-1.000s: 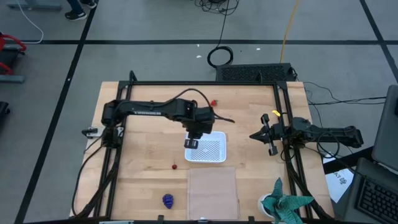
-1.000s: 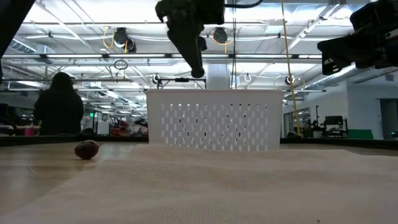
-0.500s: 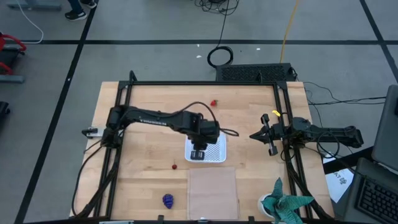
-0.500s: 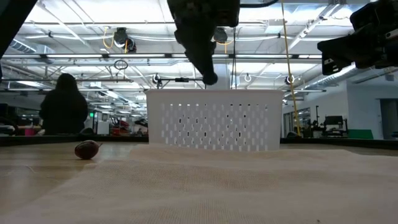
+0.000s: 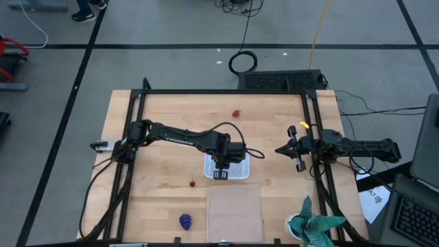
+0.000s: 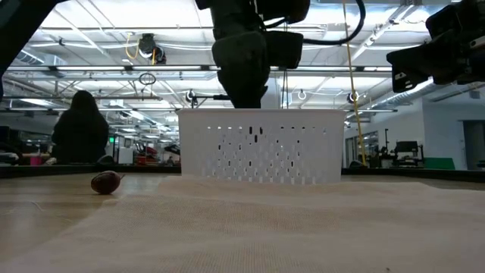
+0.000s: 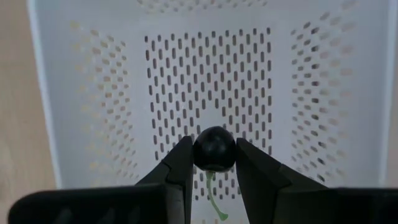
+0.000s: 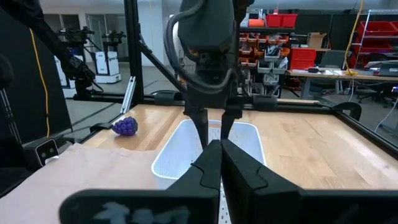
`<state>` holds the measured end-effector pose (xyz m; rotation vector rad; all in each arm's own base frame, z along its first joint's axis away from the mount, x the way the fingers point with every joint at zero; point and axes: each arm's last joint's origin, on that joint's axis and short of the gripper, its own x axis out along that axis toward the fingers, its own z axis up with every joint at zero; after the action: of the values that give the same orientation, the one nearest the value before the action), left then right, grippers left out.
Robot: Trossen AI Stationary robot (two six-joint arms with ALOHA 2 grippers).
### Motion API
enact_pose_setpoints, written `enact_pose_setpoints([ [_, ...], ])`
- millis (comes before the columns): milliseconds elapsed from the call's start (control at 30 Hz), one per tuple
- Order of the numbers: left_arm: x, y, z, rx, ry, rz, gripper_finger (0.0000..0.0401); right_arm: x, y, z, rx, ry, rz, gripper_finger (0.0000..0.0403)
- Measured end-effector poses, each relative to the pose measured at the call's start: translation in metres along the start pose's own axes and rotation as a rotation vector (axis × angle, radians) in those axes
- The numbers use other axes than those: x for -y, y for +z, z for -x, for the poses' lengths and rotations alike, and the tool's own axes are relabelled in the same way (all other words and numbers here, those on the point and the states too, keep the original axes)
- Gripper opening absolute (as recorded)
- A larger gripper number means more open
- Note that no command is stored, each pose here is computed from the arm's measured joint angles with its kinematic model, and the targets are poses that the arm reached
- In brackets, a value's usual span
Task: Pick and placing Produce into tupperware
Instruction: Put the black cherry into the white bin
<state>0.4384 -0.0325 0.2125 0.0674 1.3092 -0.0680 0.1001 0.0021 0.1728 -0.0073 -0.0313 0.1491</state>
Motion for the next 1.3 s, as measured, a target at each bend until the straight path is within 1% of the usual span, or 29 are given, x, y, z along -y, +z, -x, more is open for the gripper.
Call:
enact_pose_setpoints([
  [233, -0.003, -0.001, -0.003, 0.003, 0.029, 0.011, 0.0088, 0.000, 0.000, 0.000, 0.000, 0.000, 0.001, 0.0000],
  [600, -0.014, -0.016, -0.028, -0.041, 0.078, 0.016, 0.0088, 0.000, 0.000, 0.000, -0.001, 0.000, 0.003, 0.0000],
  [800, -0.013, -0.021, -0.034, -0.062, 0.078, -0.026, 0.0088, 0.000, 0.000, 0.000, -0.001, 0.000, 0.003, 0.0000],
  [1300, -0.012, -0.020, -0.035, -0.046, 0.063, -0.032, 0.0088, 0.000, 0.000, 0.000, -0.001, 0.000, 0.003, 0.0000],
])
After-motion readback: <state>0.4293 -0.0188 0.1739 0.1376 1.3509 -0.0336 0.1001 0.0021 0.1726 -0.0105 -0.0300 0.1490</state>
